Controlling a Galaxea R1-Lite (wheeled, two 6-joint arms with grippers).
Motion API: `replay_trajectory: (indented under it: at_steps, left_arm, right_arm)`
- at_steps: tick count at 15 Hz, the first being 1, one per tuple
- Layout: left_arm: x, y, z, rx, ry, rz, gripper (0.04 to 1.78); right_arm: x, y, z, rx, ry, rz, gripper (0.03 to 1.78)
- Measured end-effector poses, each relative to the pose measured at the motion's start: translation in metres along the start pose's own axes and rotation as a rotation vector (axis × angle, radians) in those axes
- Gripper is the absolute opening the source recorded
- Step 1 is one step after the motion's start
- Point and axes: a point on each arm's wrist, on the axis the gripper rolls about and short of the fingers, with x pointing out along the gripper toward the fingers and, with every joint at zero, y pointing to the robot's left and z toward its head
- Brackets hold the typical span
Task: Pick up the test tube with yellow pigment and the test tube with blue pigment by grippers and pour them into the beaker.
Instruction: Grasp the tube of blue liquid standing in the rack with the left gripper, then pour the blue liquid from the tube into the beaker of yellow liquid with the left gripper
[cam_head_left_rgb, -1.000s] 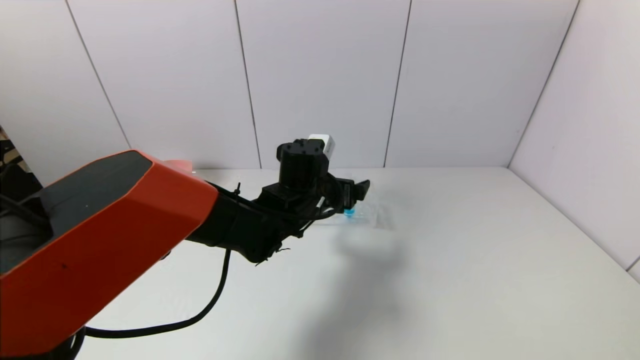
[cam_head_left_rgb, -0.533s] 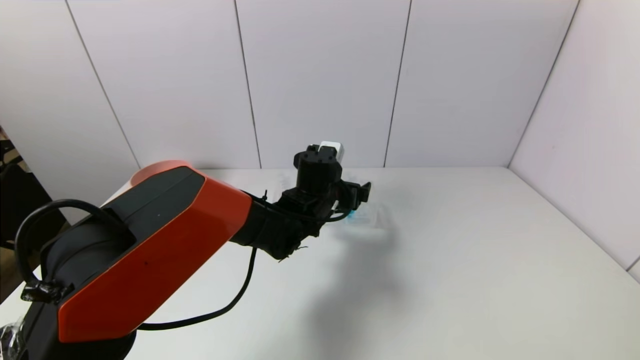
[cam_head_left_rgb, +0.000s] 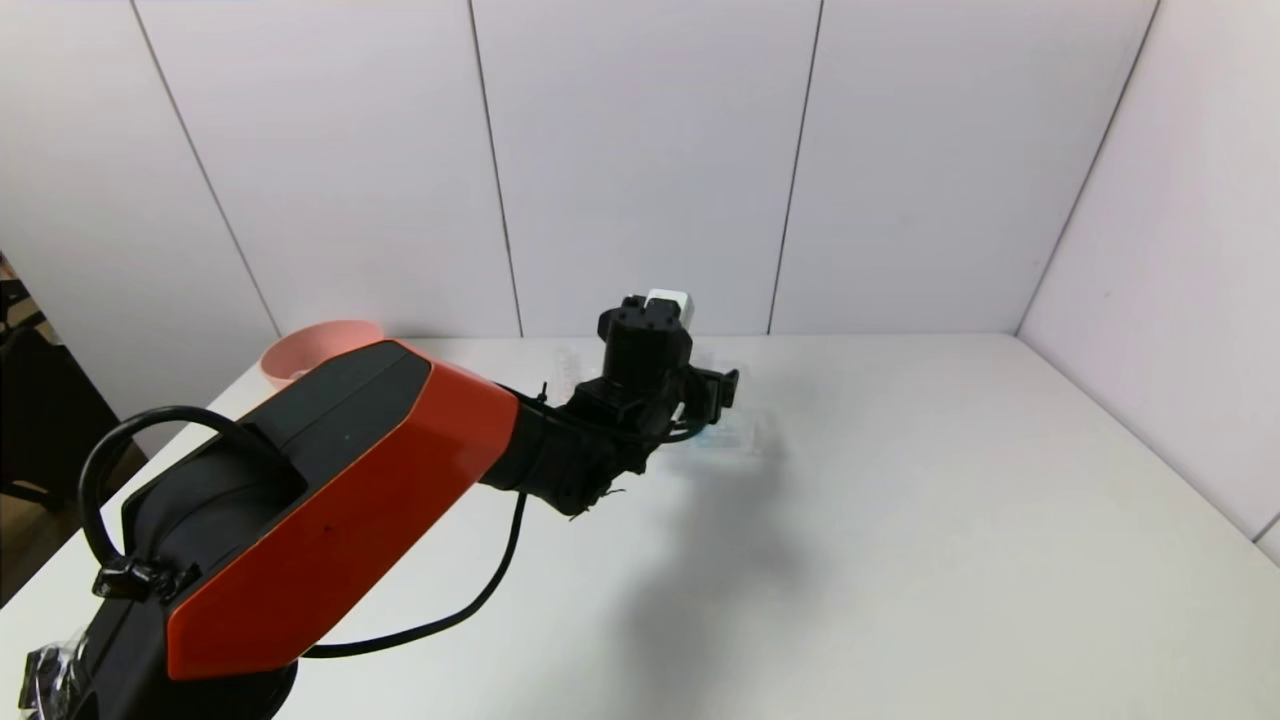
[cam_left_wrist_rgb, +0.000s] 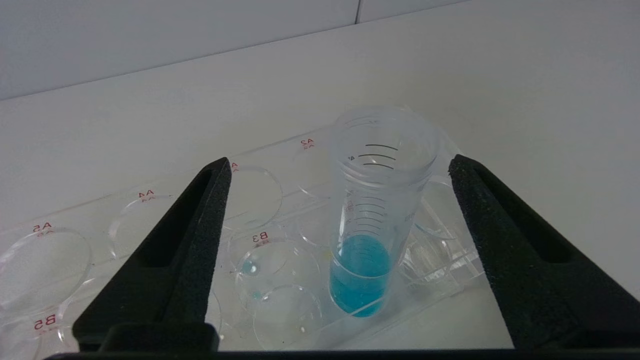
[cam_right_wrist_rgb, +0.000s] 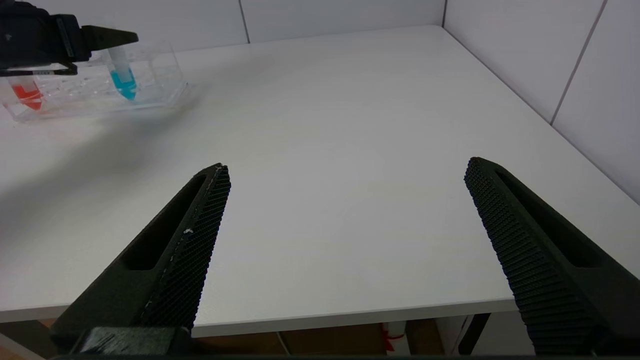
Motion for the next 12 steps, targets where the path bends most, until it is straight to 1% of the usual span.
replay_trajectory:
  at_steps: [1, 2, 5, 6, 7, 8, 12]
  left_arm:
    - [0.0002, -0.0004, 0.0000, 0.000, -0.001, -0.001, 1.41]
    - [0.0002, -0.0010, -0.0003, 0.001, 0.000, -0.002, 1.26]
    - [0.0001, -0.0011, -0.0017, 0.003, 0.017, -0.002, 0.71]
    - [-0.0001, -0.0021, -0.0016, 0.004, 0.018, -0.003, 0.55]
    - [-0.0005, -0.0018, -0.0008, 0.004, 0.018, -0.003, 0.46]
    - [-0.0009, -0.0018, -0.0003, 0.008, 0.022, -0.002, 0.44]
    - [-0.0057, -0.0048, 0.0077, 0.025, 0.020, -0.003, 0.44]
  right_arm:
    - [0.0000, 0.0000, 0.0000, 0.000, 0.000, 0.000, 1.71]
    - [0.0000, 0.0000, 0.0000, 0.000, 0.000, 0.000, 1.71]
    - [0.0000, 0.0000, 0.0000, 0.000, 0.000, 0.000, 1.71]
    - [0.0000, 0.0000, 0.0000, 0.000, 0.000, 0.000, 1.71]
    - [0.0000, 0.0000, 0.0000, 0.000, 0.000, 0.000, 1.71]
    - [0.0000, 0.0000, 0.0000, 0.000, 0.000, 0.000, 1.71]
    - [0.0000, 0.0000, 0.0000, 0.000, 0.000, 0.000, 1.71]
